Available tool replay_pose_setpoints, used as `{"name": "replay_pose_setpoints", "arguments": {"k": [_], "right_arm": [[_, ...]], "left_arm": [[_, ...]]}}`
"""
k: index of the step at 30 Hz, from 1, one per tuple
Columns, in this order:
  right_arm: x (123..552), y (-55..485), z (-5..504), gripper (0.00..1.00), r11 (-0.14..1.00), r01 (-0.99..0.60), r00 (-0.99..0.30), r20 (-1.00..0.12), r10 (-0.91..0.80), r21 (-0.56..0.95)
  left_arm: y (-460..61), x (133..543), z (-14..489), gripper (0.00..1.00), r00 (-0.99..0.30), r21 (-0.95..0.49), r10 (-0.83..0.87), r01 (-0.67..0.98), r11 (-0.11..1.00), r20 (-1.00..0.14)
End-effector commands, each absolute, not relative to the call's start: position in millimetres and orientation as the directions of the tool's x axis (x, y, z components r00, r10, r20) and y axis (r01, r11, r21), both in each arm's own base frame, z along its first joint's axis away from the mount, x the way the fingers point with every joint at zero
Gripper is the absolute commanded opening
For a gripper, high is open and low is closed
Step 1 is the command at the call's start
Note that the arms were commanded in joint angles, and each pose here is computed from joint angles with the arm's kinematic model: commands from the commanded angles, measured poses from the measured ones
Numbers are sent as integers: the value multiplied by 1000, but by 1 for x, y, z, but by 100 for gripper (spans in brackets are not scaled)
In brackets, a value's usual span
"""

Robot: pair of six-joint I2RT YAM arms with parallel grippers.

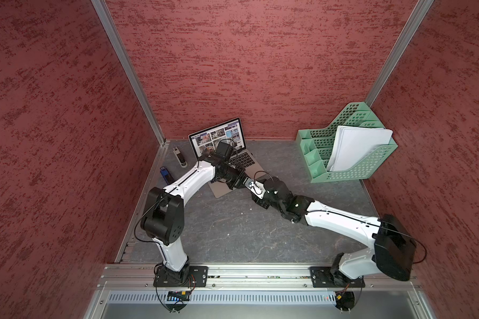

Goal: Remove the wireless mouse receiver from the laptop
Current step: Place the mouse at the center of the board.

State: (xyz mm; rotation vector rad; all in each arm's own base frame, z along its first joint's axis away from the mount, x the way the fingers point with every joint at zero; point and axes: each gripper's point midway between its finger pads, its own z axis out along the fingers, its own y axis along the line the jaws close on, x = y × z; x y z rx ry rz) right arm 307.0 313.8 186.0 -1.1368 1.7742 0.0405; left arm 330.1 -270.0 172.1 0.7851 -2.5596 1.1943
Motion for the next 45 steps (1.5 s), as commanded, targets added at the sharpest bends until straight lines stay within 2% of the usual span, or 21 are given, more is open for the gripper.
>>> {"name": "replay_pose_setpoints", "arguments": {"k": [1, 11, 14, 15, 17, 18, 19, 23, 26, 29, 33, 35, 38, 41, 45], "right_arm": [[318, 307, 195, 47, 597, -652, -78, -742, -666, -467], [319, 307, 198, 20, 600, -649, -76, -745, -663, -468], [318, 308, 198, 10, 599, -652, -75, -746, -662, -466], [318, 309, 199, 6, 599, -653, -76, -746, -661, -464], [318, 309, 199, 3, 599, -654, -76, -747, -660, -463], [317, 310, 199, 2, 598, -655, -75, -748, -659, -461], [317, 310, 199, 2, 598, -656, -76, -748, -659, -461], [314, 310, 198, 1, 604, -669, -100, -752, -652, -434], [308, 306, 200, 0, 625, -677, -145, -763, -630, -388], [290, 302, 196, 1, 631, -720, -230, -759, -608, -287], [250, 301, 184, 1, 623, -781, -415, -710, -569, -44], [228, 303, 176, 1, 603, -792, -501, -665, -554, 93], [196, 309, 165, 0, 536, -786, -601, -585, -544, 309], [175, 311, 153, 0, 462, -720, -691, -477, -543, 517], [174, 312, 119, 0, 463, -513, -821, -256, -511, 723]], "left_arm": [[-268, 319, 178, 18, -835, -637, -342, -550, 540, 432], [-266, 313, 178, 19, -831, -629, -334, -556, 544, 446], [-267, 314, 178, 26, -834, -635, -333, -551, 541, 440], [-267, 314, 179, 34, -837, -640, -329, -546, 540, 437], [-268, 316, 179, 71, -841, -646, -326, -540, 539, 432], [-268, 316, 179, 93, -843, -648, -326, -537, 541, 427], [-267, 316, 178, 100, -844, -646, -327, -536, 543, 426], [-265, 320, 176, 100, -864, -658, -319, -504, 560, 390], [-256, 327, 170, 100, -893, -658, -337, -448, 605, 298], [-233, 339, 164, 100, -919, -615, -380, -361, 701, 106], [-187, 354, 170, 100, -879, -477, -408, -257, 840, -247], [-172, 355, 180, 100, -835, -422, -394, -222, 879, -383], [-159, 350, 198, 100, -772, -392, -377, -181, 902, -512], [-148, 343, 216, 100, -719, -377, -361, -148, 914, -594], [-145, 331, 232, 100, -684, -363, -311, -72, 929, -660]]}}
